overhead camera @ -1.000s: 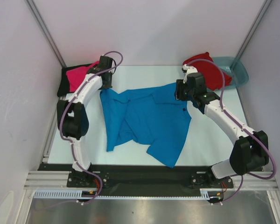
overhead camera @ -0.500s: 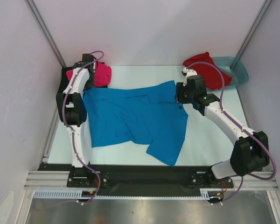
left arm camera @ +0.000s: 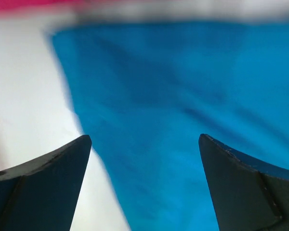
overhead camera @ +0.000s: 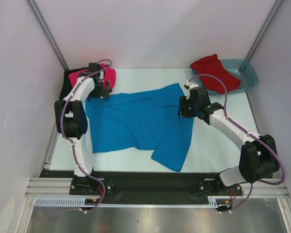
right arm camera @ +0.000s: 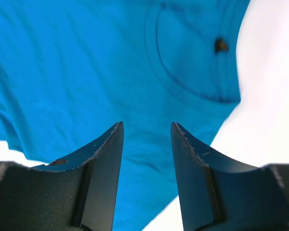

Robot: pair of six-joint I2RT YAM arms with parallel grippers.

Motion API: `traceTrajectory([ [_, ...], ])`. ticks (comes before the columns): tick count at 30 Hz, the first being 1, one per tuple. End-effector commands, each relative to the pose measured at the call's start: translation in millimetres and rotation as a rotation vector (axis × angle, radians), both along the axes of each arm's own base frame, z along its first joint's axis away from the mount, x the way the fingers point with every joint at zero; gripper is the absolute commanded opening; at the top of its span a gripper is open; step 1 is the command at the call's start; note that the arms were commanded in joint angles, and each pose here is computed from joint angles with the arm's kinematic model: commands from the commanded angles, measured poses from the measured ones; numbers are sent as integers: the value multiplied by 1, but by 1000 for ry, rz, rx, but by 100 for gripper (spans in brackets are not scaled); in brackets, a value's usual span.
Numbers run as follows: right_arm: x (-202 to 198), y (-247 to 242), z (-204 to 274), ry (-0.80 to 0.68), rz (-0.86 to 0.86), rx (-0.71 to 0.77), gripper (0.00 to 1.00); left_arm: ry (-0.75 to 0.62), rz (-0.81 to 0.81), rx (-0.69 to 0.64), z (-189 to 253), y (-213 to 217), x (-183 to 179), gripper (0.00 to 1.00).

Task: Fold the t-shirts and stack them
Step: Flatten the tshirt out

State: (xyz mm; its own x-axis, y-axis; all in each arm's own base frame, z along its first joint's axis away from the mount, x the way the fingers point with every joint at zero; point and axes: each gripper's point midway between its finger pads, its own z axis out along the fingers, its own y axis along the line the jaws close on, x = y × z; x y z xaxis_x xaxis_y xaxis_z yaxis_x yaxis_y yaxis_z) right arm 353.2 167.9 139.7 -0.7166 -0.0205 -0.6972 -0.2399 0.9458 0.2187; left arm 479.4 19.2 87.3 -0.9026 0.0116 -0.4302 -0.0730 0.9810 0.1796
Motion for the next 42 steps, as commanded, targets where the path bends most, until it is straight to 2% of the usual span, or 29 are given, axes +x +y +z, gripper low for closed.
traceTrajectory([
  [1, -27, -2, -6, 64, -5, 21, 49, -210, -113, -303, 63, -94, -16, 100],
  [2, -32, 1, -7, 72, 3, 34, 49, -246, -218, -422, 84, -134, -33, 100],
  [3, -37, 2, -12, 87, 3, 43, 49, -194, -231, -450, 62, -147, -56, 100],
  [4, -43, 2, -23, 116, 5, 38, 49, -232, -239, -497, 68, -171, -62, 100],
  [6, -50, 9, -34, 148, 25, 46, 49, -215, -272, -532, 56, -188, -95, 100],
  [10, -59, 23, -60, 187, 83, 7, 48, -221, -238, -589, 33, -210, -129, 100],
  [11, -56, 22, -69, 199, 74, -17, 48, -192, -226, -577, 15, -207, -143, 100],
  [17, -36, 35, -91, 188, 77, -49, 47, -128, -189, -530, -22, -194, -178, 100],
  [21, -32, 33, -109, 233, 44, -104, 46, -85, -161, -486, -39, -183, -192, 100],
  [22, -32, 24, -119, 247, 7, -157, 46, -76, -161, -473, -42, -182, -194, 100],
  [28, -67, -12, -148, 332, -152, -300, 45, -13, -136, -388, -58, -167, -215, 100],
  [37, -128, -61, -151, 406, -457, -346, 45, 65, -182, -381, -66, -175, -250, 100],
  [42, -163, -74, -144, 416, -535, -369, 46, 117, -229, -370, -73, -182, -274, 100],
])
